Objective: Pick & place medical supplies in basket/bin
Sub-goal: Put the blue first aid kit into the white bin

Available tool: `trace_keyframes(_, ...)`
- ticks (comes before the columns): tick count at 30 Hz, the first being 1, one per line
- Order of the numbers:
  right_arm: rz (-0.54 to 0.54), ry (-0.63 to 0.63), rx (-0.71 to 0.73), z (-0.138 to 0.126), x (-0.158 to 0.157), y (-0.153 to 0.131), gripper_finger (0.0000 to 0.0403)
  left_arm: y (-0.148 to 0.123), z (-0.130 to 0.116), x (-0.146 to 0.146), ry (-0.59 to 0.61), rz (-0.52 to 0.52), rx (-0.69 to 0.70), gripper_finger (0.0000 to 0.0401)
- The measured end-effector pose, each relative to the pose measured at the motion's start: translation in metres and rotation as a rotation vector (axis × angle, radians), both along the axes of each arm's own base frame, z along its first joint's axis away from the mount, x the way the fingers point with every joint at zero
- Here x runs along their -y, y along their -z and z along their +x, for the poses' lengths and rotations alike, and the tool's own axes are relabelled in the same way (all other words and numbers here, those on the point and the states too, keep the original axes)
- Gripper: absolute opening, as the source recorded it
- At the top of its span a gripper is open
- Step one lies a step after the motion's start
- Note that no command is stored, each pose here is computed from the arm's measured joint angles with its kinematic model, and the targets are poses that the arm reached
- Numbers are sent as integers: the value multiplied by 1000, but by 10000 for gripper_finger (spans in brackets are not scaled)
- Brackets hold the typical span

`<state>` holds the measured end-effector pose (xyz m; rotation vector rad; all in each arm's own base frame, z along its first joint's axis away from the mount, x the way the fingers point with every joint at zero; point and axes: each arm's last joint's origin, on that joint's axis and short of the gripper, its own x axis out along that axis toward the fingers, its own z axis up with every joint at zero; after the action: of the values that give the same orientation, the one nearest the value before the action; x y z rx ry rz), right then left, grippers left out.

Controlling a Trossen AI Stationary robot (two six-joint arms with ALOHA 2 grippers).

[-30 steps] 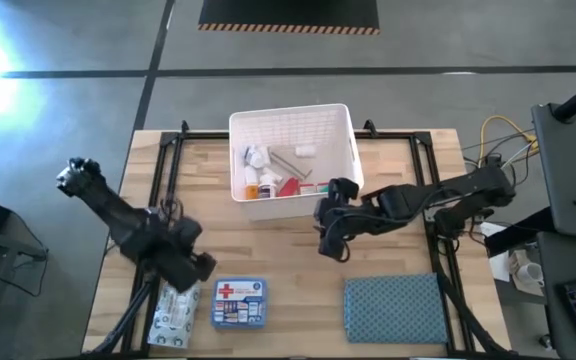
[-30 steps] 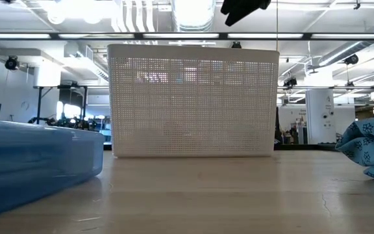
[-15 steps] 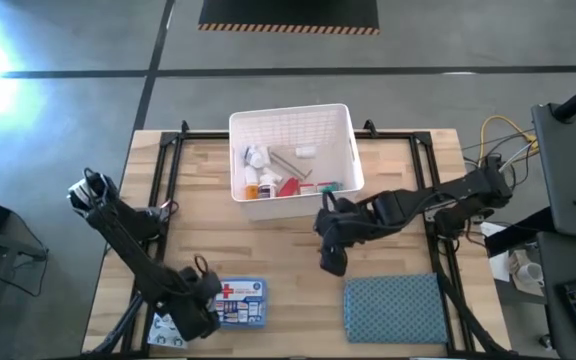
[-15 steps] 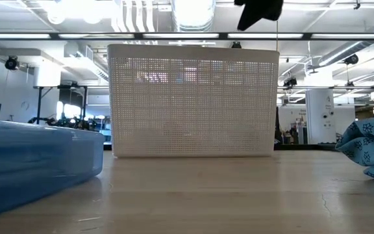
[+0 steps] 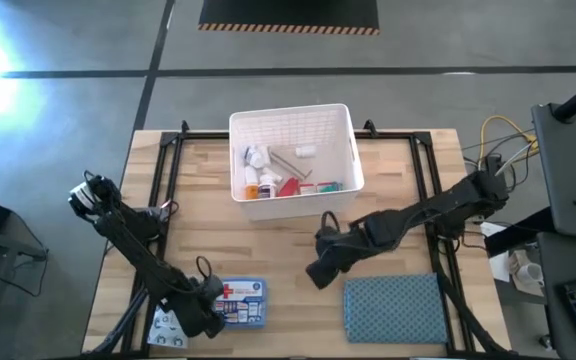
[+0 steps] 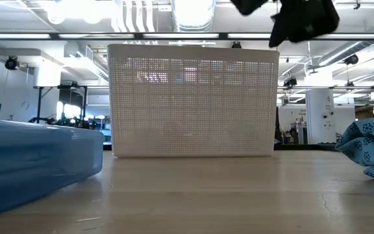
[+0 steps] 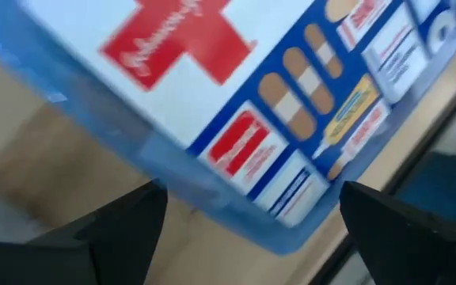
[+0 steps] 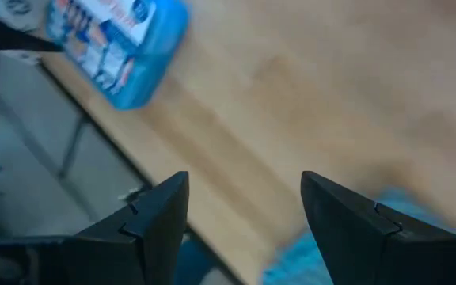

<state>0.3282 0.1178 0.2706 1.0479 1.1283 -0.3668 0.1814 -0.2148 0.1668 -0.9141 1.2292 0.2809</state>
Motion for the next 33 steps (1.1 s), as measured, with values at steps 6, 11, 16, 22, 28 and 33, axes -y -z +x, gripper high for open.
trace_keyframes(6,136,70,111,21,-13,47,233,16,2,-5,-79,-74,105,349)
trace_keyframes(11,183,110,167,41,-17,87,233,21,6,-14,-139,-44,126,349)
trace_keyframes(16,189,122,174,56,-17,120,233,19,8,-14,-141,-38,140,349)
trace_keyframes(22,220,99,271,75,-17,149,233,15,12,-12,-158,-26,189,349)
trace_keyframes(28,248,84,276,83,-13,170,233,15,12,-12,-119,15,219,349)
trace_keyframes(33,209,33,305,83,-11,168,233,17,13,-12,-18,80,245,349)
